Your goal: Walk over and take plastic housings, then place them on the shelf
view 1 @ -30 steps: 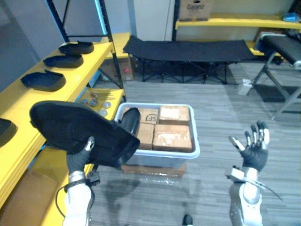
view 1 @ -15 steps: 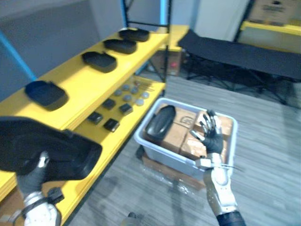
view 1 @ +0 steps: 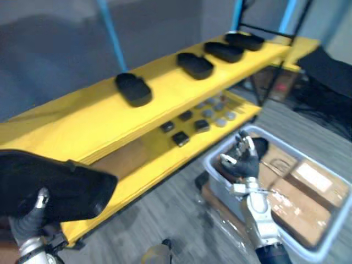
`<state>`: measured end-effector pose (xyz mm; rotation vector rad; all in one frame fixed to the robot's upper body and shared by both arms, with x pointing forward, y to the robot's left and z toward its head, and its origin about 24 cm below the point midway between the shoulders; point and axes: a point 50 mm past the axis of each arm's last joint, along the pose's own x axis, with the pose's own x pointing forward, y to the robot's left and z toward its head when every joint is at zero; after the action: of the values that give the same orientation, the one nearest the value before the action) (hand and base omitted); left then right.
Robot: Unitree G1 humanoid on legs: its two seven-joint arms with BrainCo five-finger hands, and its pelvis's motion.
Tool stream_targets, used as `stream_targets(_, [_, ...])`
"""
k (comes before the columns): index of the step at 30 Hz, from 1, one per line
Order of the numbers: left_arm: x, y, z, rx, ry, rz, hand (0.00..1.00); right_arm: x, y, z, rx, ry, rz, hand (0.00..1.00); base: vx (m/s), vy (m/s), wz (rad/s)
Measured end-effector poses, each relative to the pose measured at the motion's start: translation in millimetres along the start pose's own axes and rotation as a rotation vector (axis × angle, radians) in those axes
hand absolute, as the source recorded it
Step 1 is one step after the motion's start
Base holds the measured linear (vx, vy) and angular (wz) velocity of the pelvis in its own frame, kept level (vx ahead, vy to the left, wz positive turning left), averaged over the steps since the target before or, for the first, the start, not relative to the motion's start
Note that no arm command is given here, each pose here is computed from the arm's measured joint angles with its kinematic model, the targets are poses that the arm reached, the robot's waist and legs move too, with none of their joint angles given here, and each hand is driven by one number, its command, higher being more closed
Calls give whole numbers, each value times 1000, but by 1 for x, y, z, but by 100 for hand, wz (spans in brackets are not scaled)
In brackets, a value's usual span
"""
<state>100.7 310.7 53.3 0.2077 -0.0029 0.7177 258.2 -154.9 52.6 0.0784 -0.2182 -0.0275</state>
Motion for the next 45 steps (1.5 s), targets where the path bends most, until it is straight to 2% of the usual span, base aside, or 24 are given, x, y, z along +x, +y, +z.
stream_targets(8, [0, 0, 10, 5, -42, -18, 100, 2, 0, 4, -12, -21, 48, 0, -64, 18, 5])
stream_targets(10, [7, -7, 17, -7, -84, -57, 100, 0, -6, 4, -33, -24, 21, 0, -40, 14, 82])
stream_targets(12, [23, -24, 34, 1, -179, -179, 100, -8, -25, 7, -55, -28, -74, 0, -9, 60, 144])
stream_targets(14, [33, -29, 47, 32, -245, -239, 100, -12, -33, 9, -59, -46, -121, 0, 5, -44, 116])
stream_targets(17, [50, -43, 53, 24, -282, -281, 100, -14, -35, 22, -57, -125, -126, 0, -27, -183, 90])
stream_targets(21, [36, -56, 43, -13, -234, -329, 100, -16, -34, 25, -57, -145, -119, 0, -76, -95, 1])
stream_targets(28, [20, -45, 43, -3, -240, -285, 100, -25, -35, 39, -36, -228, -114, 0, -76, -24, -8])
stream_targets(33, [31, -35, 69, 22, -366, -256, 100, -19, -52, 47, -51, -285, -218, 0, 129, 69, 24])
stream_targets(37, [41, -37, 83, 29, -438, -266, 100, -11, -69, 61, -47, -349, -284, 0, 264, 131, 25])
stream_targets(43, [52, -45, 97, 24, -493, -281, 100, -12, -74, 61, -44, -342, -240, 0, 259, 28, 9])
stream_targets(45, [60, -57, 100, -5, -486, -307, 100, -17, -79, 62, 27, -347, -243, 0, 265, -135, 49])
